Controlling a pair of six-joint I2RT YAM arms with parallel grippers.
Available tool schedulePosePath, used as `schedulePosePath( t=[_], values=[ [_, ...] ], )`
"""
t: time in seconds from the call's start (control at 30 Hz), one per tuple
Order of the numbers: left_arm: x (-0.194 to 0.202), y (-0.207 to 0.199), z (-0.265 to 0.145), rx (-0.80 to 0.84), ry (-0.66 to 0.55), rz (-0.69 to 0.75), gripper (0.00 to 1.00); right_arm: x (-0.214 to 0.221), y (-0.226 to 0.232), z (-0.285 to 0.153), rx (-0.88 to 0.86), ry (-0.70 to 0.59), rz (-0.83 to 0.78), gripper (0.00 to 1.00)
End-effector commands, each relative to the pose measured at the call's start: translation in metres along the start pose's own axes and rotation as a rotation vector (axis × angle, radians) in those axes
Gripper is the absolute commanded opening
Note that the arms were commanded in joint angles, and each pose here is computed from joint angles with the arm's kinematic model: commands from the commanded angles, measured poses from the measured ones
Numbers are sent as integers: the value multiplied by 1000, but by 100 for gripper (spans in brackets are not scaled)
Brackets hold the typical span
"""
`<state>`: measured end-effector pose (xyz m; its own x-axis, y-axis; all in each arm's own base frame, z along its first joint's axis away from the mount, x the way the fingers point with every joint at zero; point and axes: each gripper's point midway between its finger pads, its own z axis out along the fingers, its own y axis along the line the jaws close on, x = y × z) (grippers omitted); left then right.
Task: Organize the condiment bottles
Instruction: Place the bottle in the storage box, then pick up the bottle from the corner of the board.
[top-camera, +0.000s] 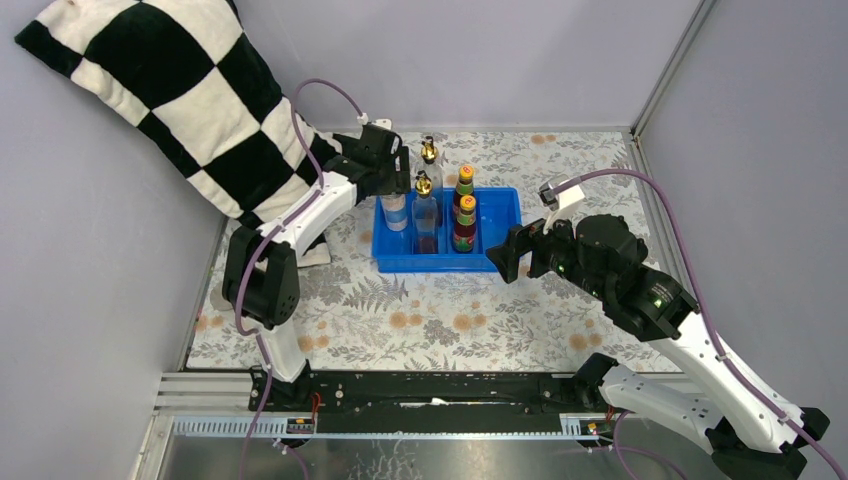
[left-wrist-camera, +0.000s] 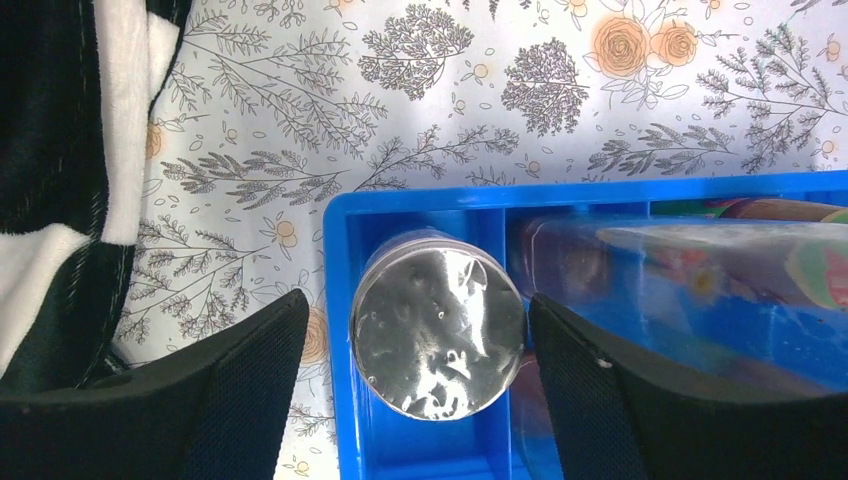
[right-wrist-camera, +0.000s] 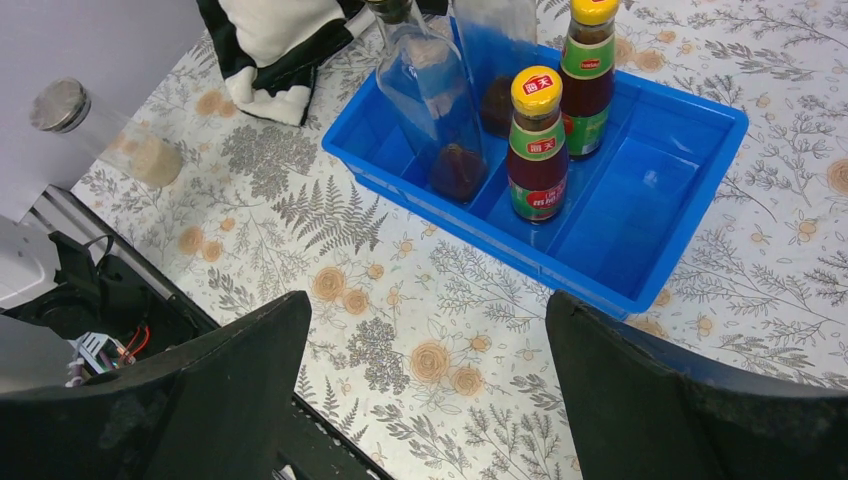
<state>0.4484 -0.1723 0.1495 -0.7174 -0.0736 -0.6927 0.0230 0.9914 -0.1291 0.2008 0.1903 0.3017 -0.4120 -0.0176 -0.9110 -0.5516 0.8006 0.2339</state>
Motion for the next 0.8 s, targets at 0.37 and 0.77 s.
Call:
schedulePosePath(
  t=[0.37,0.77],
  values=[
    [-49,1,-53,4,-133,7,99,-11,11,-2,-58,-47,30,95],
    [-60,6,-169,130,-293,-117,99,-12,13,-13,-69,-59,45,95]
  ],
)
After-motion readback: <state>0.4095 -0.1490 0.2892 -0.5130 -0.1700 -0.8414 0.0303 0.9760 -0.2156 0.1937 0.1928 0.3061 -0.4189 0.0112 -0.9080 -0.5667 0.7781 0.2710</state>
